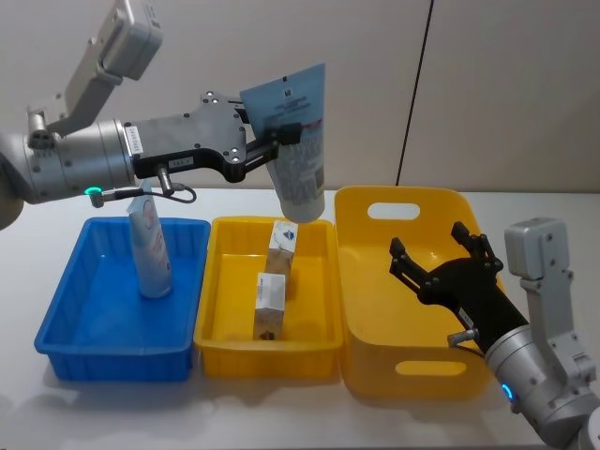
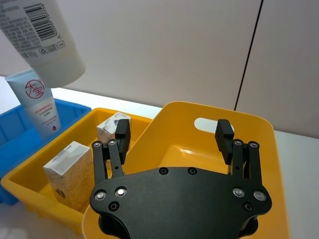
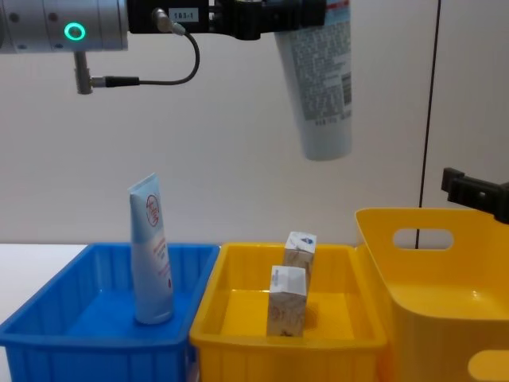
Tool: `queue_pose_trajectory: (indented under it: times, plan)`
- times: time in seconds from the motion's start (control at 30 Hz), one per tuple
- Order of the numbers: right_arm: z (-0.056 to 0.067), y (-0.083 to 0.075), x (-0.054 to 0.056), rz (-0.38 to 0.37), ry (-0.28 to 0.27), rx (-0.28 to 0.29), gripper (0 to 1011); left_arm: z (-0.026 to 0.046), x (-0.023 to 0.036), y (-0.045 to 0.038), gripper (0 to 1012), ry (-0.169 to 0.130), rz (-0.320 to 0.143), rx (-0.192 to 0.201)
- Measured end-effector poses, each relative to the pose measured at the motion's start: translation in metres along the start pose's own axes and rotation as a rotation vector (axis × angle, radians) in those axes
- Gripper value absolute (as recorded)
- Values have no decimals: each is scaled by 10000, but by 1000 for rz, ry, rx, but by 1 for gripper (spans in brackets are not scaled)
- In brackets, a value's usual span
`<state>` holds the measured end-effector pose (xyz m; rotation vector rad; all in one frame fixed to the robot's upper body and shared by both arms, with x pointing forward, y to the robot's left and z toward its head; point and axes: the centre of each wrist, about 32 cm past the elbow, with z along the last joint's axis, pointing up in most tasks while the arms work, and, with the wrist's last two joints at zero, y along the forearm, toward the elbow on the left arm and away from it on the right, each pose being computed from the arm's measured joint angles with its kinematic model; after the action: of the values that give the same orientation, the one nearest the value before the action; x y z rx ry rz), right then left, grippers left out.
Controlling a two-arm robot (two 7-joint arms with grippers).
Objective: Bimanual collaborative sorting of washing and personal care products
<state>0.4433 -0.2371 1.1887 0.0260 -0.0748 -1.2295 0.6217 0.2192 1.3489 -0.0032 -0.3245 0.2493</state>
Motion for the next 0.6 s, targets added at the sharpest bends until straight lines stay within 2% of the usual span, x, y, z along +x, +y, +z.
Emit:
queue_pose_trajectory:
  times: [0.6]
  plan:
    - [16,13,9,10,-1,-3,1002,-54,34,-52,208,13,-31,-8]
